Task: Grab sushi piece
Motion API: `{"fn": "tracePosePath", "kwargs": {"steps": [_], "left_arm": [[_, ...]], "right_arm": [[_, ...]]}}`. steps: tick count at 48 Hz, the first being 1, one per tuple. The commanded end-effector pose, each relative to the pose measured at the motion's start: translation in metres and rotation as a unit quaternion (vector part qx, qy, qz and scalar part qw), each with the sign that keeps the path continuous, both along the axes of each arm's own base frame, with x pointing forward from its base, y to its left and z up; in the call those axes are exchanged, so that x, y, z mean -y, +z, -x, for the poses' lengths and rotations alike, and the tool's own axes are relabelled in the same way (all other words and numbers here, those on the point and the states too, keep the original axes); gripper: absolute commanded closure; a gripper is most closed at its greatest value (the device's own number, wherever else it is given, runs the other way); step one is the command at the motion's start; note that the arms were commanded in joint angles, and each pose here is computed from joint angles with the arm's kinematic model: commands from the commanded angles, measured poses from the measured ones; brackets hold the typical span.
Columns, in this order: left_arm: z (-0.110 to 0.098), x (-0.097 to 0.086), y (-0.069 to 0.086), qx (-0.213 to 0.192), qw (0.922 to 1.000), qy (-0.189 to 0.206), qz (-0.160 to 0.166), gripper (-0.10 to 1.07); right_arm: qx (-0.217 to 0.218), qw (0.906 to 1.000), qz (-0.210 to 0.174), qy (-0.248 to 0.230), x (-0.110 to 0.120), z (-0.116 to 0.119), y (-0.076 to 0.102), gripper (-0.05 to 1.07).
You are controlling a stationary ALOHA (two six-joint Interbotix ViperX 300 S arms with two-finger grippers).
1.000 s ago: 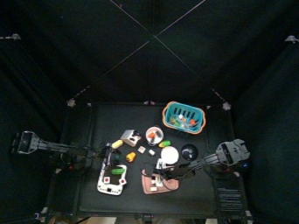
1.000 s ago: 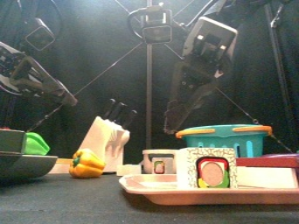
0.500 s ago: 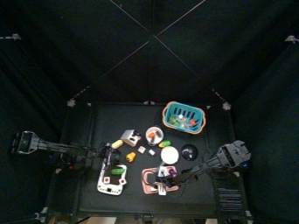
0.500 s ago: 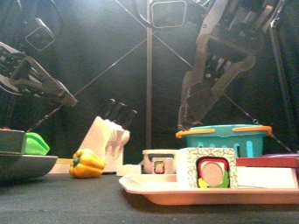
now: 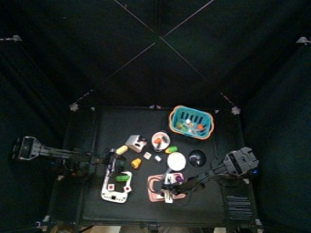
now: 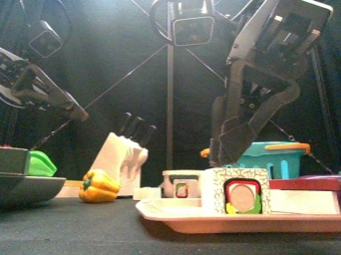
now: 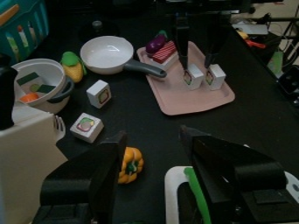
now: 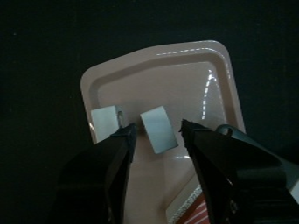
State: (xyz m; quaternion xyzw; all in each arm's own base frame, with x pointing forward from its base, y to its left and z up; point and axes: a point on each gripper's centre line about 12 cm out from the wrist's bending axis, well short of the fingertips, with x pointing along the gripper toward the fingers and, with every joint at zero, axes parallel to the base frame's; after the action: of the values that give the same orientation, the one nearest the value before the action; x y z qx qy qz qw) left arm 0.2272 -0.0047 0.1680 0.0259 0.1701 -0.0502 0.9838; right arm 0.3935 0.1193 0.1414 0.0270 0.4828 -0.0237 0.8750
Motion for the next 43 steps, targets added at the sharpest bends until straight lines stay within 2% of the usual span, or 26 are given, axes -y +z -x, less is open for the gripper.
{"fn": "tracePosePath", "kwargs": {"steps": [1,20,26,34,38,43], "left_arm": [[-0.004,-0.001,0.006,0.009,1.0000,0.002,0.000,0.09],[-0.004,-0.001,0.006,0.009,1.0000,0.002,0.000,0.09],[-0.004,-0.001,0.006,0.010,0.9999,0.002,0.000,0.09],[-0.004,-0.001,0.006,0.010,0.9999,0.002,0.001,0.09],[-0.004,-0.001,0.006,0.009,1.0000,0.002,0.000,0.09],[-0.004,-0.001,0.006,0.010,0.9999,0.002,0.001,0.09]], "right_arm": [[0.012,0.9999,-0.005,0.000,0.000,-0.003,0.008,0.21],[0.003,1.0000,-0.005,0.004,-0.001,-0.005,-0.008,0.21],[-0.001,1.0000,-0.003,0.005,0.000,-0.004,-0.011,0.27],[-0.004,1.0000,-0.002,-0.001,0.004,-0.003,-0.011,0.40],[0.000,1.0000,0.000,-0.002,0.006,-0.004,-0.006,0.44],[0.007,1.0000,0.001,-0.006,0.009,-0.005,0.002,0.45]]}}
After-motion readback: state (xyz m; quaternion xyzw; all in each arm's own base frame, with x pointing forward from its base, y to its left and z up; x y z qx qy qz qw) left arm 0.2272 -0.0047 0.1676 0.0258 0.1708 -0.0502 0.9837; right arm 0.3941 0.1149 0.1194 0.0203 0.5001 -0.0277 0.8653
